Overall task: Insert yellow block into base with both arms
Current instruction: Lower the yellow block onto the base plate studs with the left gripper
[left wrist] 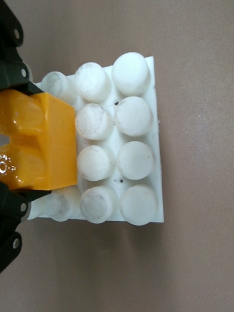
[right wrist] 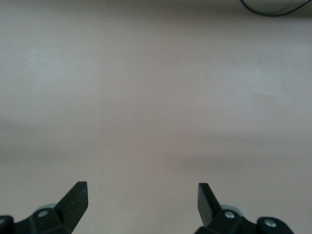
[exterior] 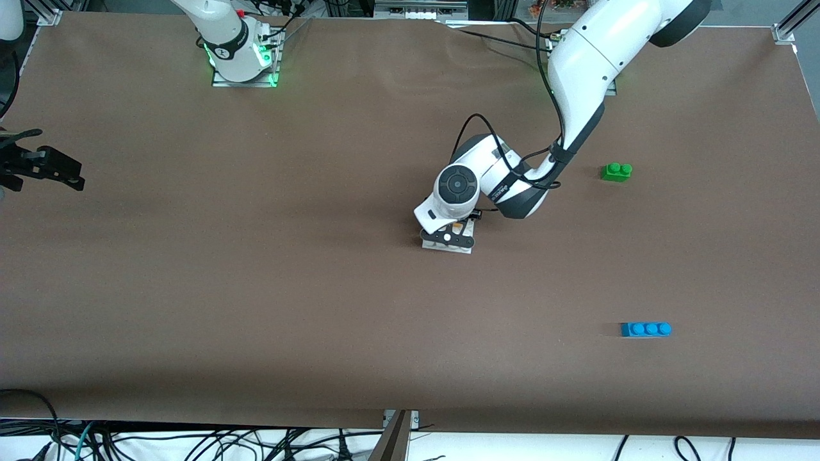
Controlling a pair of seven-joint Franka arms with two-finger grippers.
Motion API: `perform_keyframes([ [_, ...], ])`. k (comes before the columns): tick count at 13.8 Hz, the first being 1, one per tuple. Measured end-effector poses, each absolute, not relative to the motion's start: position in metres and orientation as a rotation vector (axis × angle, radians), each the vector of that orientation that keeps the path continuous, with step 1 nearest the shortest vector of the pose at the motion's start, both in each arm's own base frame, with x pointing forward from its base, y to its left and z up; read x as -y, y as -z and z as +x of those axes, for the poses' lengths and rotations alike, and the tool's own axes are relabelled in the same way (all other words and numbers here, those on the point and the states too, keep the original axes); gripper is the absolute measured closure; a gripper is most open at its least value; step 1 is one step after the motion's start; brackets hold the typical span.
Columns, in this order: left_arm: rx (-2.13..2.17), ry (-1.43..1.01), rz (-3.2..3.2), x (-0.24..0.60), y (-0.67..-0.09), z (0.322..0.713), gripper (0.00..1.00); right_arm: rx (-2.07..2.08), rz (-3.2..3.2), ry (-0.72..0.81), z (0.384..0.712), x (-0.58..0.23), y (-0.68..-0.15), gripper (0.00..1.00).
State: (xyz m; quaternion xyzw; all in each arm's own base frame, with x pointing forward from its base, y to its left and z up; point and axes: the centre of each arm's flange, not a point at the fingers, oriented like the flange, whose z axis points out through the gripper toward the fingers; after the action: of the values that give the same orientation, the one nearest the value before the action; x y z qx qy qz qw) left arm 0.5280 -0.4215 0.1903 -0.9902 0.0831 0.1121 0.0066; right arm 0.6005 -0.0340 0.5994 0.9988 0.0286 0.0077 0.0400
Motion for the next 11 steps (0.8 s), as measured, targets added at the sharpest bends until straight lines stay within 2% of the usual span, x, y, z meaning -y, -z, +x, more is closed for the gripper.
perform_keyframes([
  [5, -0.258, -0.351, -3.098, 0.4215, -0.1903, 0.5281, 0.31, -0.088, 3.06, -0.023, 0.6005, 0.034, -0.5994, 0.0],
  [6, -0.257, -0.351, -3.098, 0.4216, -0.1899, 0.5279, 0.29, -0.088, 3.06, -0.023, 0.6005, 0.034, -0.5994, 0.0],
  [9, -0.244, -0.363, -3.092, 0.4191, -0.1842, 0.5273, 0.01, -0.088, 3.06, -0.023, 0.6005, 0.034, -0.5994, 0.0],
  [11, -0.24, -0.363, -3.092, 0.4187, -0.1842, 0.5277, 0.0, -0.088, 3.06, -0.023, 0.6004, 0.034, -0.5994, 0.0],
])
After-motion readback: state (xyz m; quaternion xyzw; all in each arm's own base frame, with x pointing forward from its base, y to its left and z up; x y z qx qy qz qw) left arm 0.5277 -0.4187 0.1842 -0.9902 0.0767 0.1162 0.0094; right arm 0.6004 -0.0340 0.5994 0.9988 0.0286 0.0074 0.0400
